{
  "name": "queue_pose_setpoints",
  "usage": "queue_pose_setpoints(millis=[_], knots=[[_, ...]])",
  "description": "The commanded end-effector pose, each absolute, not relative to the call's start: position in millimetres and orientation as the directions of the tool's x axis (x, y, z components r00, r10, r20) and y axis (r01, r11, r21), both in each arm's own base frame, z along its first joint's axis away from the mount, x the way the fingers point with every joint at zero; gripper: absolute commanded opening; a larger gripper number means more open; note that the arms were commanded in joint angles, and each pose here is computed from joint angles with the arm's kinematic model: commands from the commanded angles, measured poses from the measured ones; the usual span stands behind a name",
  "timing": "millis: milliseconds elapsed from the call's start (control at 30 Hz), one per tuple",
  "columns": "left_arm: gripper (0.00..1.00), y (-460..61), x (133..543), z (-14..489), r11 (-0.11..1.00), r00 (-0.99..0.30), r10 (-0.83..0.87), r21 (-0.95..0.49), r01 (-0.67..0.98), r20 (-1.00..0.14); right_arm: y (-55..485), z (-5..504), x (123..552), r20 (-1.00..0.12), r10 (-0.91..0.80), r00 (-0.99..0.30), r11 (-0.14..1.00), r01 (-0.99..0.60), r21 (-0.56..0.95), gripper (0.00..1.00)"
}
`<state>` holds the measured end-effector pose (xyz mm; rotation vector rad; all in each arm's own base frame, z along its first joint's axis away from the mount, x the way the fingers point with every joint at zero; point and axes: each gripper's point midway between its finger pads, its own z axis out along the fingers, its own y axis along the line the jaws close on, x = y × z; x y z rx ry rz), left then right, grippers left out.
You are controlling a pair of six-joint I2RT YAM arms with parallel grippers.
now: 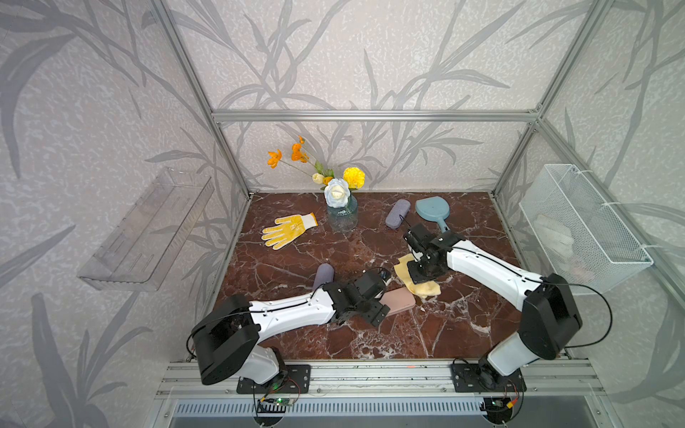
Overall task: Wipe the eyeglass case
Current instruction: Wipe the dirt from the eyeglass case.
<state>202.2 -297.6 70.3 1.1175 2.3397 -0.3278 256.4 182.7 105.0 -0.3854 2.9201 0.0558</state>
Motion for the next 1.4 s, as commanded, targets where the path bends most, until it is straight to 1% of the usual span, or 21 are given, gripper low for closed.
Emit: queue_pose_setpoints(millis=[0, 100, 167, 400, 500, 567, 633, 700, 767, 800, 867, 900, 967, 1033, 1067, 1100, 1133, 1167, 1233, 1267, 1367], knots=[[0.96, -313, 193, 67, 0.47, -0.372, 0.731, 0.028, 0.882, -0.572, 182, 102, 233, -0.141, -0.228, -0.963, 0.971, -0.235, 0.035, 0.0], [0.97, -309, 193, 52, 0.46, -0.361, 0.756, 0.052, 0.886, -0.546, 195, 103, 228, -0.139, -0.226, -0.964, 0.968, -0.238, 0.076, 0.0], [0.96, -306, 197, 43, 0.459, -0.353, 0.771, 0.077, 0.885, -0.53, 204, 101, 228, -0.129, -0.22, -0.967, 0.967, -0.233, 0.102, 0.0], [0.83, -308, 199, 35, 0.47, -0.351, 0.737, 0.065, 0.88, -0.578, 236, 85, 220, -0.028, -0.133, -0.991, 0.961, -0.136, 0.241, 0.0], [0.75, -307, 198, 32, 0.474, -0.349, 0.729, 0.065, 0.878, -0.589, 253, 76, 211, 0.009, -0.136, -0.991, 0.947, -0.127, 0.296, 0.0], [0.69, -304, 197, 26, 0.472, -0.349, 0.733, 0.067, 0.879, -0.584, 253, 66, 209, 0.041, -0.111, -0.993, 0.951, -0.094, 0.295, 0.0], [0.6, -301, 197, 19, 0.479, -0.356, 0.737, 0.073, 0.875, -0.574, 239, 55, 214, 0.04, -0.098, -0.994, 0.971, -0.087, 0.224, 0.0], [0.54, -300, 197, 15, 0.485, -0.365, 0.739, 0.072, 0.871, -0.567, 213, 36, 220, 0.075, -0.106, -0.992, 0.986, -0.095, 0.135, 0.0], [0.51, -299, 195, 14, 0.488, -0.368, 0.733, 0.065, 0.87, -0.572, 173, 26, 234, 0.075, -0.084, -0.994, 0.996, -0.084, 0.0, 0.0], [0.47, -298, 195, 14, 0.491, -0.368, 0.729, 0.066, 0.869, -0.577, 151, 26, 244, 0.047, -0.086, -0.995, 0.991, -0.091, -0.096, 0.0], [0.44, -295, 193, 14, 0.493, -0.366, 0.724, 0.068, 0.867, -0.585, 115, 47, 267, -0.037, -0.159, -0.987, 0.932, -0.137, -0.337, 0.0], [0.43, -295, 193, 15, 0.495, -0.367, 0.722, 0.067, 0.866, -0.587, 110, 60, 274, -0.059, -0.204, -0.977, 0.899, -0.163, -0.407, 0.0], [0.39, -294, 192, 16, 0.498, -0.367, 0.716, 0.066, 0.864, -0.594, 118, 84, 279, -0.105, -0.294, -0.95, 0.857, -0.214, -0.468, 0.0], [0.35, -294, 191, 17, 0.502, -0.368, 0.712, 0.067, 0.862, -0.598, 139, 98, 272, -0.133, -0.328, -0.935, 0.876, -0.248, -0.414, 0.0], [0.33, -293, 190, 17, 0.505, -0.37, 0.711, 0.068, 0.861, -0.598, 153, 98, 264, -0.126, -0.313, -0.941, 0.905, -0.255, -0.339, 0.0], [0.31, -292, 191, 18, 0.511, -0.372, 0.709, 0.073, 0.857, -0.599, 168, 100, 255, -0.129, -0.28, -0.951, 0.94, -0.245, -0.238, 0.0], [0.29, -292, 189, 18, 0.514, -0.373, 0.707, 0.075, 0.854, -0.601, 188, 95, 242, -0.107, -0.242, -0.964, 0.968, -0.231, -0.1, 0.0], [0.27, -292, 188, 19, 0.517, -0.371, 0.703, 0.078, 0.853, -0.607, 207, 88, 230, -0.078, -0.2, -0.977, 0.979, -0.203, 0.03, 0.0], [0.26, -292, 187, 21, 0.528, -0.367, 0.693, 0.089, 0.845, -0.621, 236, 76, 213, -0.016, -0.128, -0.992, 0.968, -0.129, 0.216, 0.0], [0.25, -291, 187, 23, 0.535, -0.365, 0.685, 0.095, 0.839, -0.631, 248, 69, 208, 0.02, -0.079, -0.997, 0.957, -0.071, 0.283, 0.0], [0.24, -292, 186, 27, 0.556, -0.362, 0.66, 0.105, 0.824, -0.658, 261, 47, 202, 0.081, -0.037, -0.996, 0.937, -0.007, 0.35, 0.0]])
